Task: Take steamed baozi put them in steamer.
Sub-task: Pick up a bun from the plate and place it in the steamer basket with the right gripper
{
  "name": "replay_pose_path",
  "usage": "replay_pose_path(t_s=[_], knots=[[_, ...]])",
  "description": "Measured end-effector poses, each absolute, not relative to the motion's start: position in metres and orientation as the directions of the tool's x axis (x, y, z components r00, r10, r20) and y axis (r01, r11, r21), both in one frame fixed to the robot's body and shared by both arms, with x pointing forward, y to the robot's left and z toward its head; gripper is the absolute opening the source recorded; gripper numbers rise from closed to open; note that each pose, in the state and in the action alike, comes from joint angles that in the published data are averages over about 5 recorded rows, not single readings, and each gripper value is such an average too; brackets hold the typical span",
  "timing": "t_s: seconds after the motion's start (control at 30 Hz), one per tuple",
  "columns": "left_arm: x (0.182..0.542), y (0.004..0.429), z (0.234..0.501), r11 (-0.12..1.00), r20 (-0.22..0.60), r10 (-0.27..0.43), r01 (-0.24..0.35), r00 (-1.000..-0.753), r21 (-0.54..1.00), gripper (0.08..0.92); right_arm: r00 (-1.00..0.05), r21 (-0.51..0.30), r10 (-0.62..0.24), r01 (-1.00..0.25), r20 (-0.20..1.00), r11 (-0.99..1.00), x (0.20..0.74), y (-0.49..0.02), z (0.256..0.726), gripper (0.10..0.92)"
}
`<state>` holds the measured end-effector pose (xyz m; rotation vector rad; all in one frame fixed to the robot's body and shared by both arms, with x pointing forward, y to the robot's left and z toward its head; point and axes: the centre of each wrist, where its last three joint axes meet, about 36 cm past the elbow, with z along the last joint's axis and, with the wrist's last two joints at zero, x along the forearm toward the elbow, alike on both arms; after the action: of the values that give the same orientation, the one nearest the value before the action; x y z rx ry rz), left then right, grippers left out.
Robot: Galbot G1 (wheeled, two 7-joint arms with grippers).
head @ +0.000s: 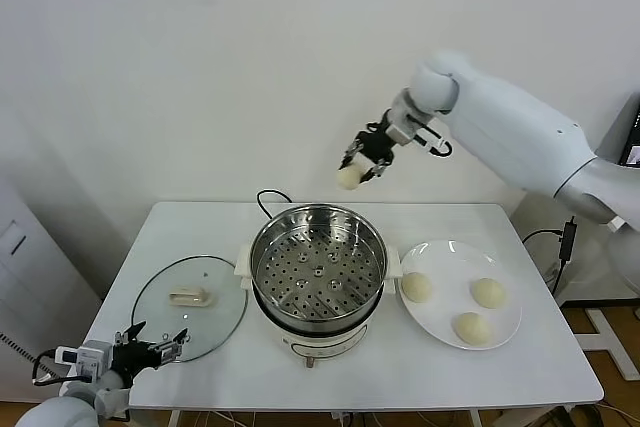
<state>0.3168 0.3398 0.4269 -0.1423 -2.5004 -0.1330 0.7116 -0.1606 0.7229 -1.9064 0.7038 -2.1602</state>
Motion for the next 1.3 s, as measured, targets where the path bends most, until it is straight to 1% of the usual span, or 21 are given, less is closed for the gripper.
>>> replay_pose_path(t_s=[0.2,0.43,0.77,1.0,1.2,1.3], knots=[[0.317,0.34,0.427,0.989,0.596,0.07,0.136,-0.8,0.066,0.823,-0.121,-0.409,-0.402,-0.038,0.908,-0.912,0.696,-0.128,0.708,0.467],[0.316,0.339,0.427,0.989,0.597,0.071,0.135,-0.799,0.064,0.823,-0.108,-0.345,-0.348,0.046,0.931,-0.938,0.686,-0.108,0.681,0.467],[0.316,0.338,0.427,0.988,0.598,0.073,0.139,-0.798,0.065,0.823,-0.117,-0.293,-0.3,0.071,0.947,-0.953,0.678,-0.097,0.636,0.467],[0.317,0.335,0.429,0.987,0.599,0.079,0.147,-0.797,0.064,0.823,-0.128,-0.289,-0.296,0.071,0.946,-0.955,0.677,-0.092,0.613,0.467],[0.318,0.335,0.429,0.987,0.6,0.08,0.148,-0.796,0.065,0.823,-0.144,-0.294,-0.301,0.068,0.943,-0.953,0.678,-0.089,0.602,0.469],[0.318,0.335,0.429,0.987,0.6,0.08,0.148,-0.796,0.065,0.823,-0.15,-0.296,-0.303,0.067,0.941,-0.953,0.678,-0.088,0.599,0.508]])
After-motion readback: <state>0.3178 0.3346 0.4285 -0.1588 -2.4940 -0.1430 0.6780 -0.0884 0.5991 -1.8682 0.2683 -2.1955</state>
